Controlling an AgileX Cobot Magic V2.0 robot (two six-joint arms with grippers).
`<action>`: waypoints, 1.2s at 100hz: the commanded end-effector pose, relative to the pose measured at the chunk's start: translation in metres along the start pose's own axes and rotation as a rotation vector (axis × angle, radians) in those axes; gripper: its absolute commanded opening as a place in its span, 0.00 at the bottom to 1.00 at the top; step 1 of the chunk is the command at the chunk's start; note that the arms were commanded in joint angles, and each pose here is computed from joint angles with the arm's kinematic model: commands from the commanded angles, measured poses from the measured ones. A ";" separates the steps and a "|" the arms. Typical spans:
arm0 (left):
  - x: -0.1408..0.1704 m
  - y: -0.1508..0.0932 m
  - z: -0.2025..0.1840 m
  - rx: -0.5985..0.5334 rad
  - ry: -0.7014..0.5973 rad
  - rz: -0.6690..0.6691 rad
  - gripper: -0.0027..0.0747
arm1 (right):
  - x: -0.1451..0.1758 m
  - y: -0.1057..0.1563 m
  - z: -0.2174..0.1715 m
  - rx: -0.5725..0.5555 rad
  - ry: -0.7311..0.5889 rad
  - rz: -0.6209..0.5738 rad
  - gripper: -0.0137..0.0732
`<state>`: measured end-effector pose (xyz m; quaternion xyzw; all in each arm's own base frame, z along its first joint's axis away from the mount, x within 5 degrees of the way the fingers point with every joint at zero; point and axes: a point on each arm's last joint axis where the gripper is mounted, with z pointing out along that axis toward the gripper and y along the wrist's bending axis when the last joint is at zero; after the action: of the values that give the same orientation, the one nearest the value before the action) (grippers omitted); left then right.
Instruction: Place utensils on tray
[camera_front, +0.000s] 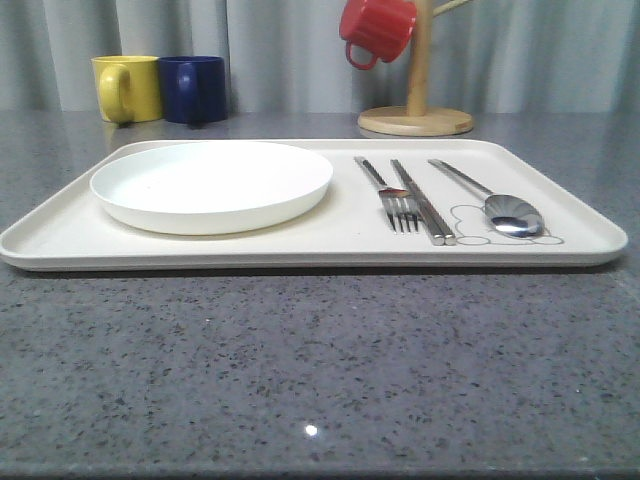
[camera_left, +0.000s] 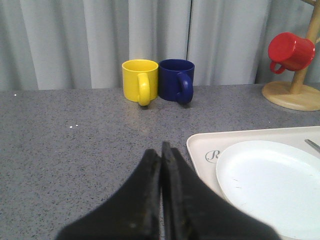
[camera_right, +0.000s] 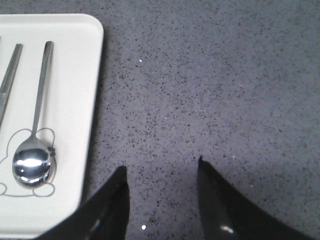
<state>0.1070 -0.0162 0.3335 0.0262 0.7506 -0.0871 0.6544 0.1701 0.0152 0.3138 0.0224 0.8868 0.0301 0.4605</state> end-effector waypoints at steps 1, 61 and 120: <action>-0.015 0.001 -0.002 -0.022 -0.094 -0.009 0.01 | 0.001 -0.002 -0.020 -0.022 -0.179 -0.025 0.55; -0.015 0.001 -0.002 -0.022 -0.094 -0.009 0.01 | 0.039 -0.011 -0.070 -0.039 -0.424 -0.043 0.08; -0.015 0.001 -0.002 -0.022 -0.094 -0.009 0.01 | 0.039 -0.011 -0.070 -0.039 -0.424 -0.043 0.08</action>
<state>0.1070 -0.0162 0.3335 0.0262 0.7506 -0.0871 0.6544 0.0888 0.0044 0.3062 0.0107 0.8009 0.0370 0.5975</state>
